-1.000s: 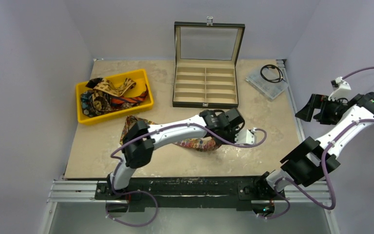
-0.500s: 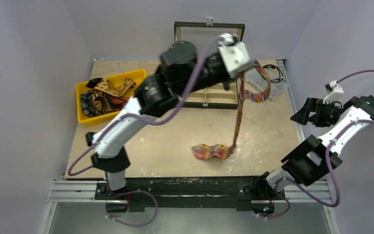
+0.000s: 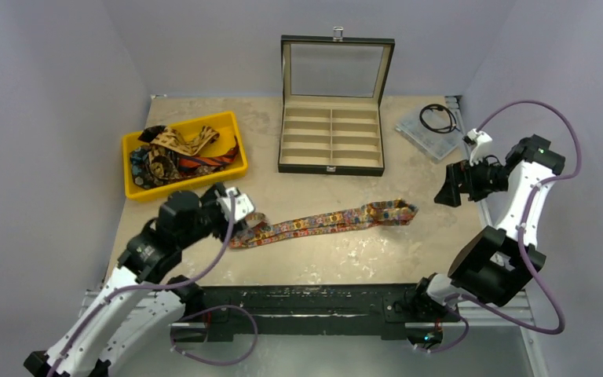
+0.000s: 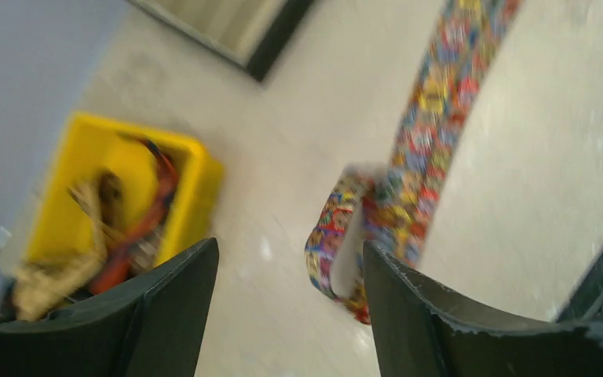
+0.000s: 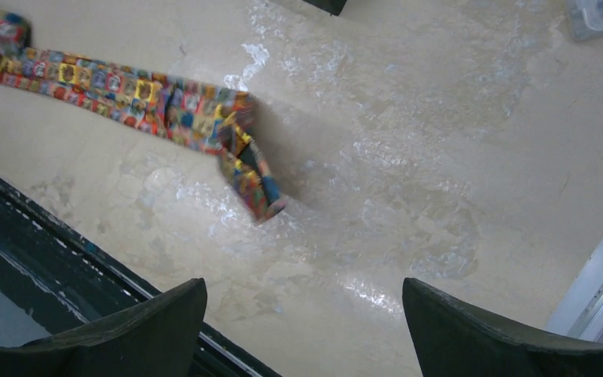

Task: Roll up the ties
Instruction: Flatten out the tie at the center of the board.

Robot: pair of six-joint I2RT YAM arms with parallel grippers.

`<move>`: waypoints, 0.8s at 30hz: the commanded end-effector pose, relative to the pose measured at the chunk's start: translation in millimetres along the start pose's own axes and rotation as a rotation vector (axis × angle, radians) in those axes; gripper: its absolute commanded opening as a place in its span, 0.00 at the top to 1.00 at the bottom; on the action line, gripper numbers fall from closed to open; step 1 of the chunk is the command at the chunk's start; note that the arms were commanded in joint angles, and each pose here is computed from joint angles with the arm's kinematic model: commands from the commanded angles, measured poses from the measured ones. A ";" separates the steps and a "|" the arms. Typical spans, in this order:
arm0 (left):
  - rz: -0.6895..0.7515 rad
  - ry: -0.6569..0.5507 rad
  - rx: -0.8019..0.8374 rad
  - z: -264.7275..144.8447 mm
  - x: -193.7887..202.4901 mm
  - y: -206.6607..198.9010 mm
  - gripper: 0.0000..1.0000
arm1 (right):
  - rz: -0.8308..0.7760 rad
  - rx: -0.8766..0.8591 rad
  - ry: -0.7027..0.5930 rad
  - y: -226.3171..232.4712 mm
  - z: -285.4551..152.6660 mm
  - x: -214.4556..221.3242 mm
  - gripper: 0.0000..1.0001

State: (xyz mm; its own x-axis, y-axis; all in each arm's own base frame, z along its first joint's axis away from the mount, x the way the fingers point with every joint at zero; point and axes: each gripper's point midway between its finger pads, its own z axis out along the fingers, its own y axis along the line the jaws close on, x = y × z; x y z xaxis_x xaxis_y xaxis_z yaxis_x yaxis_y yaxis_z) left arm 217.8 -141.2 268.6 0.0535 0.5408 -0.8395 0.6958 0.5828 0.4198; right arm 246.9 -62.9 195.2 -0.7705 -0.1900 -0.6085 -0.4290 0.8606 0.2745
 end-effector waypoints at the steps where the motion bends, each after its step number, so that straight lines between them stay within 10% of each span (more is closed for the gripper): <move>1: 0.086 0.222 -0.005 -14.8 114.7 -34.5 0.26 | -0.107 0.014 0.104 6.4 4.6 20.2 0.04; 9: -0.144 0.270 0.121 -22.2 102.8 -57.7 0.29 | -0.202 0.053 0.205 11.2 42.6 34.6 0.09; 24: -0.008 0.591 0.452 84.5 119.3 -41.9 0.35 | -0.120 0.187 0.255 -41.2 140.5 14.1 0.35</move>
State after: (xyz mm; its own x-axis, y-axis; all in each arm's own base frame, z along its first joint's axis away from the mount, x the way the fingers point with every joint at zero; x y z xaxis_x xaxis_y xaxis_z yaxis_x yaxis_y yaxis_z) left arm 232.9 -138.1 118.6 -0.3113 0.8245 -0.4725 0.9038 0.4105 0.1209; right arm 292.7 -28.3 79.2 -0.8109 -0.4432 -0.3822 -0.5175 0.8479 0.1148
